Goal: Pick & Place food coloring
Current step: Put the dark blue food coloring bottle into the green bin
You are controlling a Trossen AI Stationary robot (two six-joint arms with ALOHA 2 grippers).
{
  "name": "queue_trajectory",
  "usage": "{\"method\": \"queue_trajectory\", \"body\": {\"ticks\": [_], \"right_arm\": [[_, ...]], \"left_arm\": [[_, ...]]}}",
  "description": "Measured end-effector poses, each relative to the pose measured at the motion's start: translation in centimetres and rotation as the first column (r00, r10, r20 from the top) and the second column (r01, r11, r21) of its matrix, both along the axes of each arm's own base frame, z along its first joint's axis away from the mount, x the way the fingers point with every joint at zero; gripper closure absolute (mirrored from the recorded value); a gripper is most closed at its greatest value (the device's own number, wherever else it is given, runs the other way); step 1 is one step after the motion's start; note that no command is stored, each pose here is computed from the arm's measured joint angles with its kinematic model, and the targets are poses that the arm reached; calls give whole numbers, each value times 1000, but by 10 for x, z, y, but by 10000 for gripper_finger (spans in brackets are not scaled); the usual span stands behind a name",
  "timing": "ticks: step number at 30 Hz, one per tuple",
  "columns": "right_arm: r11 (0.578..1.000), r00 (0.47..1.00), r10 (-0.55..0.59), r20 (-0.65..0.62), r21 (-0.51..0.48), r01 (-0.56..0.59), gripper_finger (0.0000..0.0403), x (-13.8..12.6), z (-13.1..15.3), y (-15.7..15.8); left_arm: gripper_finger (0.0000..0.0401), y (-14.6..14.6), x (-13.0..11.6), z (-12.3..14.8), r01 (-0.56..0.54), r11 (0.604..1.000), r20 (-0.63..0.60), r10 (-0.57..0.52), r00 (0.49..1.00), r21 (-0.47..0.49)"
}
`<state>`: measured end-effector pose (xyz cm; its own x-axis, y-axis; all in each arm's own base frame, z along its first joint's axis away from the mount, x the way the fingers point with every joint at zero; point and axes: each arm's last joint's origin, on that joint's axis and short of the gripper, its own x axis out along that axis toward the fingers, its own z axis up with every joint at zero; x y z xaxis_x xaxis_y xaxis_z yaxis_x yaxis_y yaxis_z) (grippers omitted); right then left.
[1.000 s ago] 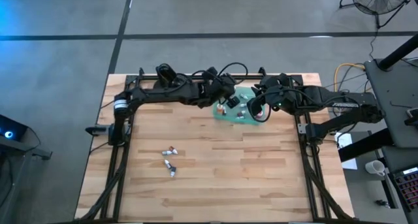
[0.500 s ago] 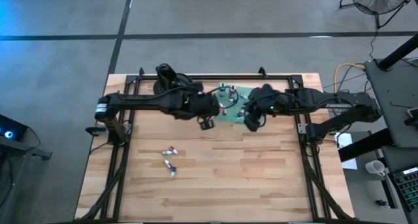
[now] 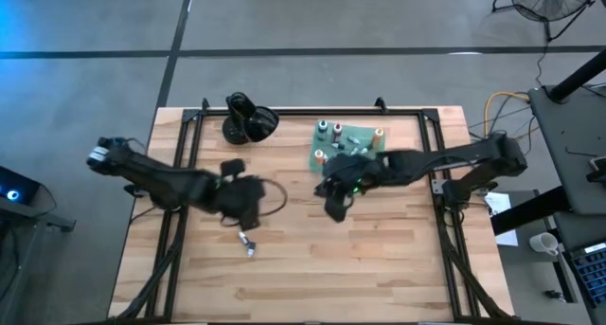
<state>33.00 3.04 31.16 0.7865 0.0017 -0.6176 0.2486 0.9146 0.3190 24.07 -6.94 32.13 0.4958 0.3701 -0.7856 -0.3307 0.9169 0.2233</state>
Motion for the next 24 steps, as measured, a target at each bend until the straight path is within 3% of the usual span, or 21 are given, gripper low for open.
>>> {"method": "queue_trajectory", "body": {"ticks": [6, 15, 19, 21, 24], "right_arm": [[999, 1000, 16, -21, 52, -15, 335, 44, -31, 26], [993, 990, 89, -111, 89, -79, 328, 114, -82, 63], [963, 964, 256, -75, -63, -261, 300, 144, -86, 85], [914, 929, 356, -105, -167, -369, 280, 155, -89, 96], [844, 872, 436, -223, -235, -482, 252, 168, -98, 102]], "left_arm": [[309, -25, -46, -26, -86, 982, 73, 99, 992, -166], [309, -49, -91, -58, -220, 900, 85, 269, 959, -377], [309, -60, -103, -70, -240, 874, 70, 296, 953, -422], [309, -64, -108, -76, -256, 853, 65, 318, 946, -455], [309, -72, -112, -83, -258, 816, 71, 342, 937, -517]]}}
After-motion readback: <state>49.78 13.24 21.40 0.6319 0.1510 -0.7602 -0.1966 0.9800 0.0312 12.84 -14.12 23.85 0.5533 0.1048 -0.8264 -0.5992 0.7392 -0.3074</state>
